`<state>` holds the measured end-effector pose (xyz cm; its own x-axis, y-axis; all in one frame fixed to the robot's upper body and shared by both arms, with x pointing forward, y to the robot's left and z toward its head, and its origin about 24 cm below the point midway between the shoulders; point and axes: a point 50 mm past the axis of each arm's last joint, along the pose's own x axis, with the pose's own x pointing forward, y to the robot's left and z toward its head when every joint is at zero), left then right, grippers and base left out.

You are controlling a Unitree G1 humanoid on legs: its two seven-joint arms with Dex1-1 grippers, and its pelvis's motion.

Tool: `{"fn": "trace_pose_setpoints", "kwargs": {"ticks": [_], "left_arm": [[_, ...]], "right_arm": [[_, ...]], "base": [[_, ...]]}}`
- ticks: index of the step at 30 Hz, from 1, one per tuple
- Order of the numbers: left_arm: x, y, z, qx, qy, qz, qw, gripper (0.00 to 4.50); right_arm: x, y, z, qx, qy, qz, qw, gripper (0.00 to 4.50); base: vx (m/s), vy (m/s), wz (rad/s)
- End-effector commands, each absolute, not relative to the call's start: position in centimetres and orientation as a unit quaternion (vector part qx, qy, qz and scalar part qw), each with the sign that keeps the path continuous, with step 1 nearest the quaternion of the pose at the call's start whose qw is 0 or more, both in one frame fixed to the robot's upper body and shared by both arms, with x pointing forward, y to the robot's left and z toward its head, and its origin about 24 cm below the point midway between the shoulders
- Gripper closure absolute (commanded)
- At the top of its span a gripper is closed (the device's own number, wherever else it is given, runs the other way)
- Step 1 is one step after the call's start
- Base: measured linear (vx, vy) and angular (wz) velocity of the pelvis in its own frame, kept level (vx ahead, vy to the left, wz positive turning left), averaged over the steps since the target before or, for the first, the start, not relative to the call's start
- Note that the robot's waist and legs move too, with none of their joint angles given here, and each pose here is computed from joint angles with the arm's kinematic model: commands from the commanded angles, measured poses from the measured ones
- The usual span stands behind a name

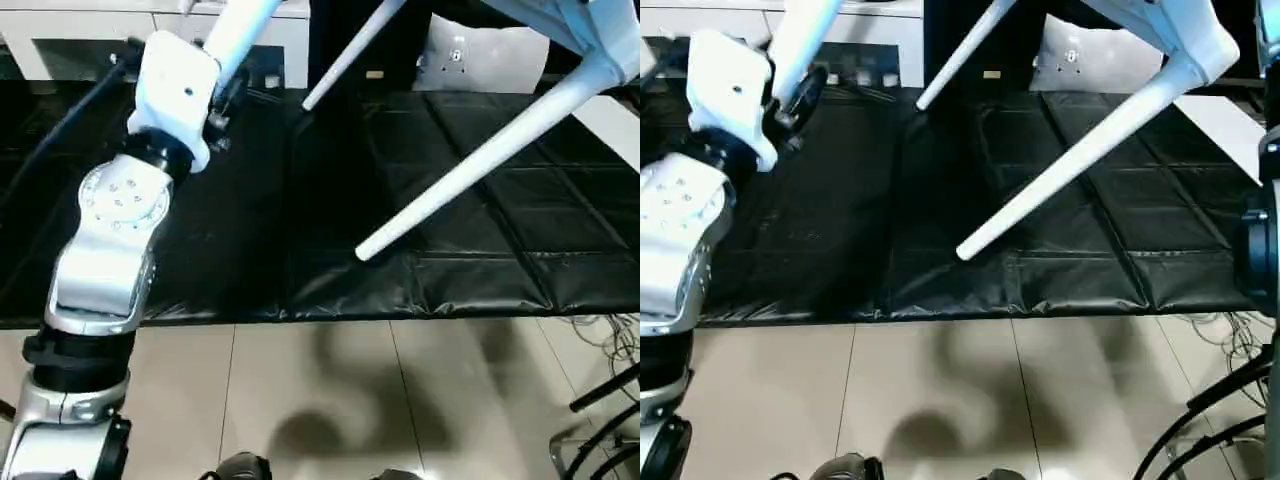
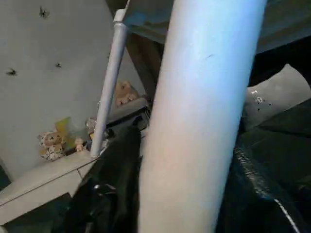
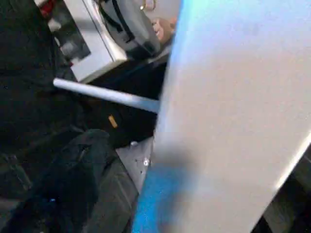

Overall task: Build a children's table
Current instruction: Flip table

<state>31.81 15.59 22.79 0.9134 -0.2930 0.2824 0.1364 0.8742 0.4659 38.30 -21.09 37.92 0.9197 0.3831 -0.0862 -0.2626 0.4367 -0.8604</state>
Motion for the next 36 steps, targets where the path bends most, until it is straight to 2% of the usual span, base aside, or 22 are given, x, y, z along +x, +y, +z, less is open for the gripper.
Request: {"fn": "trace_pose_setpoints", "kwargs": {"ticks": [1,9,10,11,15,16,17,19,20,21,22,23,24,25,27,28,29,31,34,36], "left_arm": [[32.2,14.5,20.4,0.215,-0.125,-0.154,0.956,2.57],[32.1,14.9,19.3,0.211,-0.109,-0.148,0.96,2.8],[32.0,15.0,19.0,0.209,-0.106,-0.146,0.961,2.82],[32.1,15.2,18.5,0.208,-0.099,-0.143,0.962,2.85],[32.1,15.4,18.1,0.208,-0.095,-0.14,0.963,2.95],[32.1,15.5,18.0,0.209,-0.093,-0.139,0.963,2.96],[32.1,15.9,17.6,0.213,-0.089,-0.139,0.963,2.98],[32.1,16.0,17.5,0.215,-0.088,-0.138,0.963,2.98],[32.3,16.3,17.5,0.221,-0.087,-0.138,0.962,2.98],[32.3,16.3,17.5,0.221,-0.087,-0.138,0.962,2.98],[32.6,17.0,17.7,0.224,-0.09,-0.133,0.961,2.98],[32.7,17.2,17.7,0.227,-0.091,-0.132,0.961,2.99],[33.0,17.7,17.8,0.23,-0.091,-0.129,0.96,2.99],[33.0,17.7,17.8,0.23,-0.091,-0.129,0.96,2.99],[33.3,18.2,17.9,0.241,-0.088,-0.128,0.958,2.99],[33.3,18.3,17.9,0.242,-0.088,-0.128,0.958,2.99],[33.4,18.5,17.9,0.246,-0.086,-0.128,0.957,2.99],[33.6,18.9,17.8,0.256,-0.082,-0.13,0.955,2.99],[33.8,19.2,17.8,0.261,-0.079,-0.13,0.953,2.99],[34.0,19.5,17.7,0.264,-0.079,-0.131,0.952,2.99]], "right_arm": [[38.0,-19.3,38.4,-0.504,-0.085,0.23,0.828,0.0],[37.3,-18.7,39.4,-0.49,-0.117,0.26,0.824,0.0],[37.0,-18.5,39.7,-0.474,-0.126,0.274,0.827,0.0],[36.0,-18.0,40.7,-0.419,-0.168,0.31,0.837,0.0],[34.9,-17.8,41.5,-0.37,-0.206,0.337,0.841,0.0],[34.2,-17.7,41.8,-0.346,-0.229,0.358,0.836,0.0],[32.2,-17.4,41.3,-0.3,-0.273,0.417,0.814,0.0],[31.5,-17.3,41.0,-0.287,-0.284,0.436,0.804,0.0],[31.1,-17.1,39.7,-0.248,-0.292,0.446,0.809,0.0],[31.1,-17.1,39.7,-0.248,-0.292,0.446,0.809,0.0],[30.8,-17.3,37.0,-0.194,-0.289,0.434,0.831,0.0],[30.9,-17.6,35.9,-0.18,-0.282,0.42,0.844,0.0],[31.2,-18.3,34.0,-0.15,-0.27,0.383,0.871,0.0],[31.2,-18.3,34.0,-0.15,-0.27,0.383,0.871,0.0],[31.4,-19.7,30.8,-0.118,-0.243,0.331,0.904,0.0],[31.4,-19.8,30.7,-0.117,-0.242,0.329,0.905,0.0],[31.3,-20.5,29.1,-0.106,-0.225,0.314,0.916,0.0],[30.4,-22.3,25.2,-0.073,-0.189,0.284,0.937,0.0],[29.4,-23.7,22.8,-0.043,-0.172,0.249,0.952,0.0],[28.6,-25.5,21.0,-0.022,-0.158,0.178,0.971,0.0]], "base": [[0.0,0.0,0.0],[0.0,0.0,0.0],[0.0,0.0,0.0],[0.0,0.0,0.0],[0.0,0.0,0.0],[0.0,0.0,0.0],[0.0,0.0,0.0],[0.0,0.0,0.0],[0.0,0.0,0.0],[0.0,0.0,0.0],[0.0,0.0,0.0],[0.0,0.0,0.0],[0.0,0.0,0.0],[0.0,0.0,0.0],[0.0,0.0,0.0],[0.0,0.0,0.0],[0.0,0.0,0.0],[0.0,0.0,0.0],[0.0,0.0,0.0],[0.0,0.0,0.0]]}}
